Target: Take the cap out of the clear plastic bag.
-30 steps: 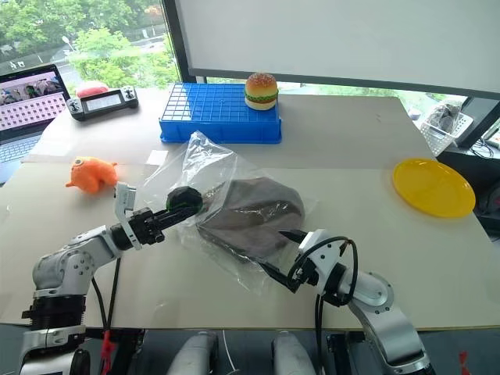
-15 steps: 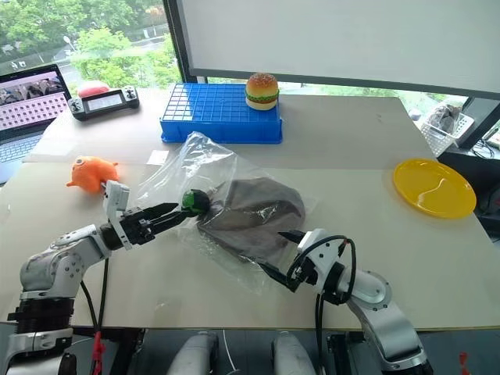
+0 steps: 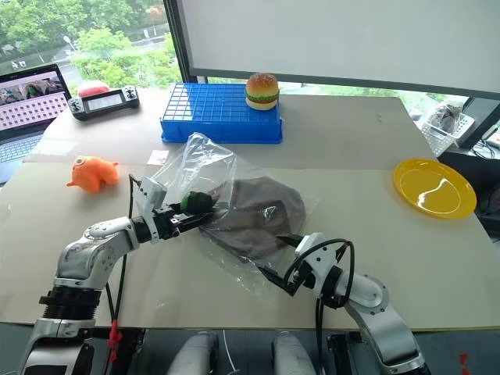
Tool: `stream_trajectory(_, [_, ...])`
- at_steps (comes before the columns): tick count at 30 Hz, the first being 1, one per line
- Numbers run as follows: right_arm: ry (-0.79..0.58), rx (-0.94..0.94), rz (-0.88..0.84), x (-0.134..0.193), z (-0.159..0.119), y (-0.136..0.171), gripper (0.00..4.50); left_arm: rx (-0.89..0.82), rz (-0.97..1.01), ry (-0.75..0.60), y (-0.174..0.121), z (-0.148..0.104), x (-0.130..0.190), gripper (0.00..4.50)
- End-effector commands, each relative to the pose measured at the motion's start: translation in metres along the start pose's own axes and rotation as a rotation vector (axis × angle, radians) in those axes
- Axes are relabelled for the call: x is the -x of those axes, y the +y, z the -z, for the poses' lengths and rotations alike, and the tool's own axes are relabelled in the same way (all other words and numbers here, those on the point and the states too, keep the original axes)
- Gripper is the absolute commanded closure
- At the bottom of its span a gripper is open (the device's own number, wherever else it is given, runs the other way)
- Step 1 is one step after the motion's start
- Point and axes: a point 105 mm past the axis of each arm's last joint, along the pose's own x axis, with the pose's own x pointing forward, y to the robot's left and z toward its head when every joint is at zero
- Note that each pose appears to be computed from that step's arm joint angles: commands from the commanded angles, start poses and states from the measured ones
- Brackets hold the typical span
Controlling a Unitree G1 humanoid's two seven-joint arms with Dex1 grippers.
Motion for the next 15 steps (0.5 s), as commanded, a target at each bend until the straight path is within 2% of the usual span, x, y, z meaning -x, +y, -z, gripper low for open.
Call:
stream_trajectory(1, [-0.047,0.038,0.013,0.002,-0.013,-0.002,0.00,-0.017,-0.007,-0.058,0.002,-0.013,0.000,2.31])
stream_trajectory(3, [-0.042,0.040,0.010,0.002,-0.012,-0.001,0.00,-0.003,-0.008,-0.075,0.003,-0.016,0.001,2.79])
stream_trajectory(7, [-0.035,0.040,0.004,0.000,-0.010,0.000,0.00,0.051,0.012,-0.159,0.004,-0.033,0.008,2.98])
stream_trajectory(9, [-0.034,0.038,0.003,0.000,-0.010,0.001,0.00,0.157,0.005,-0.274,0.014,-0.055,0.017,2.98])
stream_trajectory(13, [-0.029,0.036,-0.001,-0.001,-0.008,0.001,0.00,0.377,-0.069,-0.548,0.060,-0.112,0.048,2.98])
stream_trajectory(15, [-0.029,0.036,-0.003,-0.001,-0.009,0.001,0.00,0.432,-0.130,-0.617,0.078,-0.127,0.057,2.98])
